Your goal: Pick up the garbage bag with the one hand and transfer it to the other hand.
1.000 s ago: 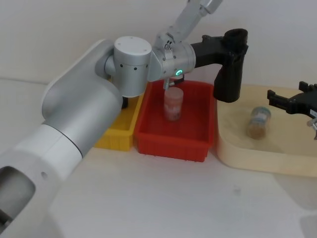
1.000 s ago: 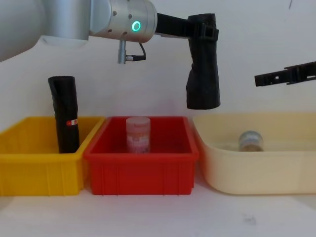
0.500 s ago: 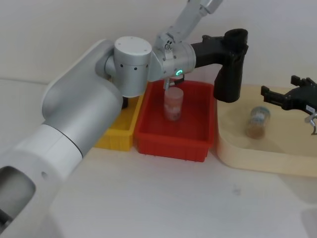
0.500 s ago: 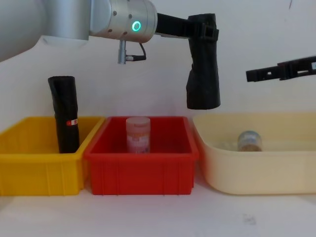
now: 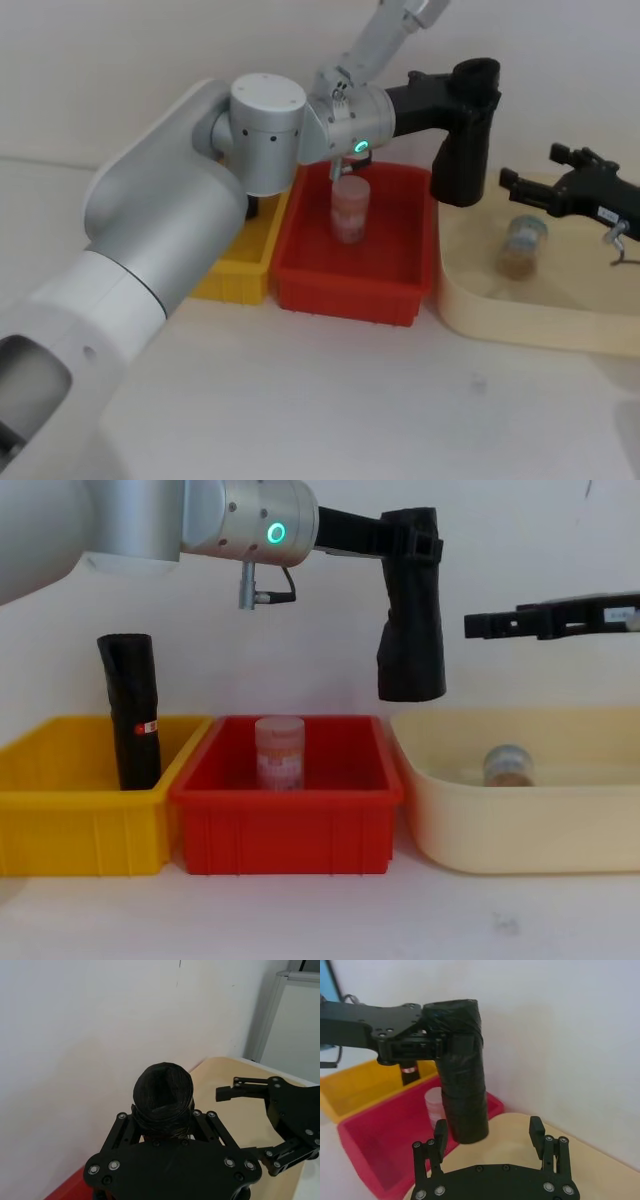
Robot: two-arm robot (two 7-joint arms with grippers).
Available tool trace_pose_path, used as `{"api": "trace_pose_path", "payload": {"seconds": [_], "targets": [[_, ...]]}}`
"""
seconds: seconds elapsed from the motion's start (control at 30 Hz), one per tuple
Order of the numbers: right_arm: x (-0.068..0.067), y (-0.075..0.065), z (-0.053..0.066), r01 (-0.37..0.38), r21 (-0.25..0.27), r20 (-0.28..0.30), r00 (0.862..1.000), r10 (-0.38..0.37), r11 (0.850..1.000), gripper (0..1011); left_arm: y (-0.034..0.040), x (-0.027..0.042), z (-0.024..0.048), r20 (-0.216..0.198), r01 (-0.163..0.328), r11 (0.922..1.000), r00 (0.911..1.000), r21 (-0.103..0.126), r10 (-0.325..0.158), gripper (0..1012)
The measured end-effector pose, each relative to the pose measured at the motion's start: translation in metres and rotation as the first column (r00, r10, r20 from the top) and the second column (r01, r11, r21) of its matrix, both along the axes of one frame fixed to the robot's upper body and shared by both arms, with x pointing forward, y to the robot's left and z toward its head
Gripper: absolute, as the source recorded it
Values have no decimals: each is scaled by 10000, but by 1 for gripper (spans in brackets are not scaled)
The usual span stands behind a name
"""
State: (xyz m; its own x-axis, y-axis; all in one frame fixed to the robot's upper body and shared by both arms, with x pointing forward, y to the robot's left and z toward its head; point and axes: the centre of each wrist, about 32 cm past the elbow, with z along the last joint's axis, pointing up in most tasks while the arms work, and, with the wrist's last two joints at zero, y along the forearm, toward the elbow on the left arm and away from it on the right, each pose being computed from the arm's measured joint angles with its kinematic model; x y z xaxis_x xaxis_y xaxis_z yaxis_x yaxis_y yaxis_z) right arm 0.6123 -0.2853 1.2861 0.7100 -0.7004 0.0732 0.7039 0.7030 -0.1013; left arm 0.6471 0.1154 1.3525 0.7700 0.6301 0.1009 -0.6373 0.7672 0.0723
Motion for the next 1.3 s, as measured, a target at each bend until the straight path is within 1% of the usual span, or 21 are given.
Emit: {"api": "trace_pose_path", "payload": {"seconds": [0.03, 0.07, 0.17, 0.33, 0.47, 0.77, 1.3], "targets": [[0, 0, 0, 0, 0, 0, 10000, 0, 10000, 1000, -1, 0, 0, 0, 3, 10000, 10000, -1, -3, 365], [38, -17, -26, -137, 111, 8, 9999, 136, 9998, 1000, 0, 0, 0, 0, 1, 10000, 10000, 0, -1, 365], [97, -44, -64, -438, 323, 87, 9990, 435, 9985, 1000, -1, 0, 0, 0, 2, 10000, 10000, 0, -2, 365], [171, -80, -99, -870, 599, 267, 9960, 856, 9944, 1000, -1, 0, 0, 0, 1, 10000, 10000, 0, -1, 365], [207, -98, -113, -1084, 714, 366, 9937, 1060, 9915, 1000, -1, 0, 0, 0, 2, 10000, 10000, -1, -2, 365], [281, -93, -130, -1414, 779, 477, 9893, 1380, 9869, 999, -1, 0, 0, 0, 2, 10000, 10000, 0, -2, 365], [443, 20, -118, -1612, 639, 317, 9867, 1594, 9849, 1000, -1, 0, 0, 0, 2, 10000, 10000, 0, -2, 365]]}}
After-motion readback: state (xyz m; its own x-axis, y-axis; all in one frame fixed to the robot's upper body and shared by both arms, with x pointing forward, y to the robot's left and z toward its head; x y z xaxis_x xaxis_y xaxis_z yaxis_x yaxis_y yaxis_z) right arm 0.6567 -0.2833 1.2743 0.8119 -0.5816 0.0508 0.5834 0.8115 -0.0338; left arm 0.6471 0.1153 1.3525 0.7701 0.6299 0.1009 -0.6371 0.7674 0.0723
